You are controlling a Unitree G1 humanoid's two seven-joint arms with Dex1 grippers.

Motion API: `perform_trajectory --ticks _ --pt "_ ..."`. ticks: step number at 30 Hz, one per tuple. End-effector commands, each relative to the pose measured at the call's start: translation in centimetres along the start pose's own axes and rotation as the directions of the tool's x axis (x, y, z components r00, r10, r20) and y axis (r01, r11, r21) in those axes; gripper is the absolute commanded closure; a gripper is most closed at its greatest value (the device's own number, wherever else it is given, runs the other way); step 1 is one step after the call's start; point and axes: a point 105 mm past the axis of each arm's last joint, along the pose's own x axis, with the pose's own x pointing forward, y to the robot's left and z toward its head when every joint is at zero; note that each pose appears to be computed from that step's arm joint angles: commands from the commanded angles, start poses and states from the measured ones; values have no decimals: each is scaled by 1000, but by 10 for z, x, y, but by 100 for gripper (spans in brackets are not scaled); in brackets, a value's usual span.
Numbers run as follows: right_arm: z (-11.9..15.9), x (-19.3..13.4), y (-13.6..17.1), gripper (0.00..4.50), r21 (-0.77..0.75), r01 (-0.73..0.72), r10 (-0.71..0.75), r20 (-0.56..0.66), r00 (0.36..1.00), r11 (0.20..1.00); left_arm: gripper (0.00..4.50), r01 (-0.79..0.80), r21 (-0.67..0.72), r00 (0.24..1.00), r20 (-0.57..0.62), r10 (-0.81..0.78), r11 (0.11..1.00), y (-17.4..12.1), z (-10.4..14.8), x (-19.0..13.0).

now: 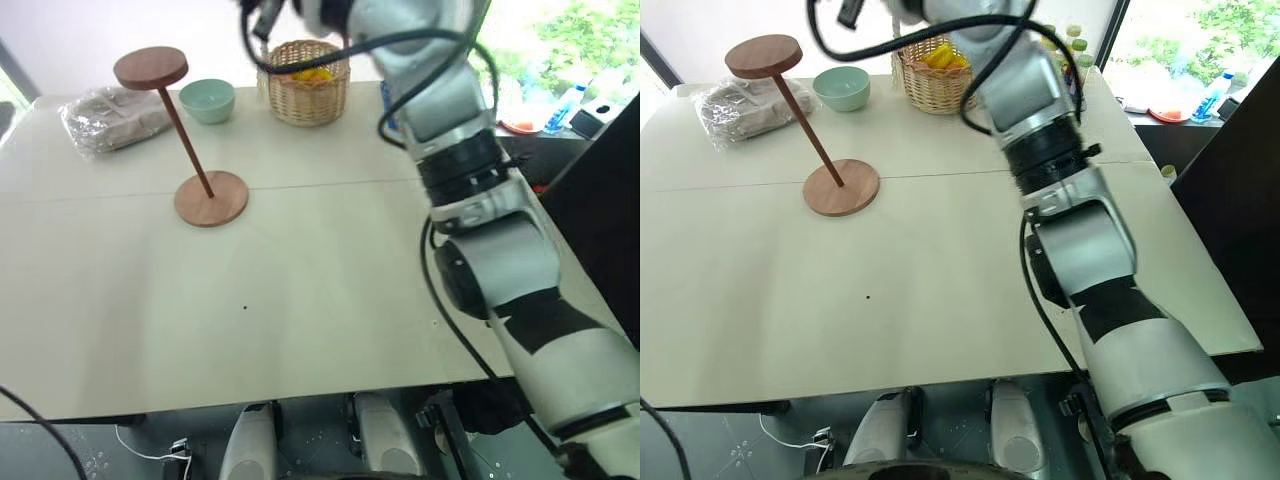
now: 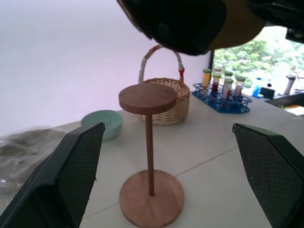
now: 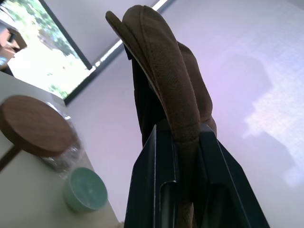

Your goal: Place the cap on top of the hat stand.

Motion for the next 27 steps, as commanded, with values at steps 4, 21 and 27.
perform_trajectory --ticks 4,21,27 --pt "18 25 27 440 -1 -55 55 76 996 998 0 -39 58 998 45 36 998 -4 21 -5" --pt "-8 23 101 440 -173 -191 203 57 977 966 0 -28 29 999 21 27 999 -9 9 18" --pt "-9 22 110 440 -188 -196 209 55 976 963 0 -16 26 1000 24 16 1000 -3 7 19"
